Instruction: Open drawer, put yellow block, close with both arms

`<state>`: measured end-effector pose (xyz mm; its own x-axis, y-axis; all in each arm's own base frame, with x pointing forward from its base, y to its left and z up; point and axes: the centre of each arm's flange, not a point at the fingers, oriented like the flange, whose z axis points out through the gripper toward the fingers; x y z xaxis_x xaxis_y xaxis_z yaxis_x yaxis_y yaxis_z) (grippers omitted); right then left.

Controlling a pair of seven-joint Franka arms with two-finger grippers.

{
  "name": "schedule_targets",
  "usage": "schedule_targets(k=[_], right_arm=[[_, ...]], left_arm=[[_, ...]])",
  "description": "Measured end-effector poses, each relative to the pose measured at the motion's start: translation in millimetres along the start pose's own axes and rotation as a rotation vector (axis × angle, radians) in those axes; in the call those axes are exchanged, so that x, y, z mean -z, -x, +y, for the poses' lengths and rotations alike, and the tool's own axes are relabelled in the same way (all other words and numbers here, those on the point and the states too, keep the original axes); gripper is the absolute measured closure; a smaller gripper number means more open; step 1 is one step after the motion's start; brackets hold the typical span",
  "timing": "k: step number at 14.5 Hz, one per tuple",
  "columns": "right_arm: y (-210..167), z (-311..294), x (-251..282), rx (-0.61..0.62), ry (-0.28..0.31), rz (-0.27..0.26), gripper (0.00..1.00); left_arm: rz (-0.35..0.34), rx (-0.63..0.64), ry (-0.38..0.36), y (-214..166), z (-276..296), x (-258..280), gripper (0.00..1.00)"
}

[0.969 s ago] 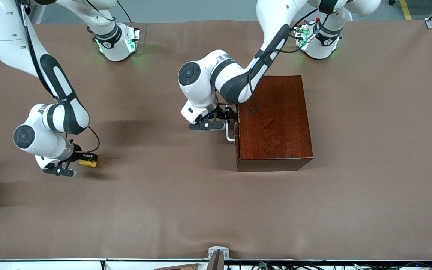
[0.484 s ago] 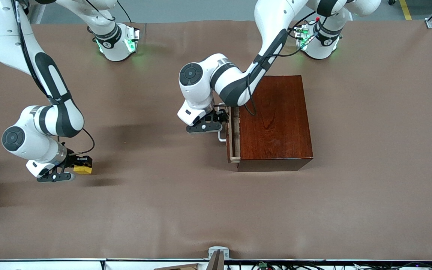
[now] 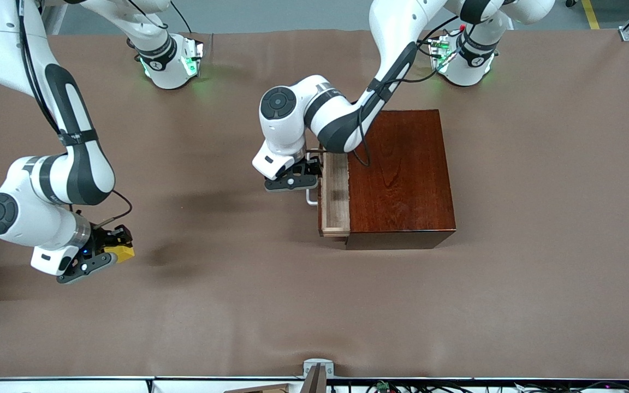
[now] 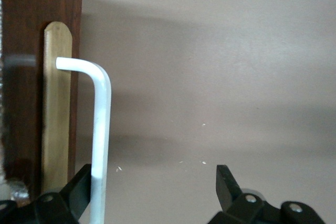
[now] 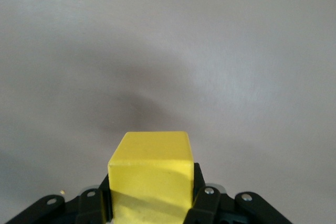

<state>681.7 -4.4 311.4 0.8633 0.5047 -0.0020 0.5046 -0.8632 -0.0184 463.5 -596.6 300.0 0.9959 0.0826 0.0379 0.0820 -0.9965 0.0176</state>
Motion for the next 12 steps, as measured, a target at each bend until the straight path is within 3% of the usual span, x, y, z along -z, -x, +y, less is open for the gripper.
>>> schedule_targets(k=[3, 7, 12], right_arm=[[-1, 2, 4, 0.15, 0.047, -0.023, 0.44], [-2, 0, 3, 0.343, 0.051, -0.032, 0.44], [-11, -7, 11, 0.595, 0.06, -0.027, 0.44]], left_arm=[[0.002, 0.002, 0.017, 1, 3, 1, 0.0], [0.009, 0.012, 0.085, 3, 11, 7, 0.0], [0.014, 0.009, 0.1, 5, 14, 6, 0.0]])
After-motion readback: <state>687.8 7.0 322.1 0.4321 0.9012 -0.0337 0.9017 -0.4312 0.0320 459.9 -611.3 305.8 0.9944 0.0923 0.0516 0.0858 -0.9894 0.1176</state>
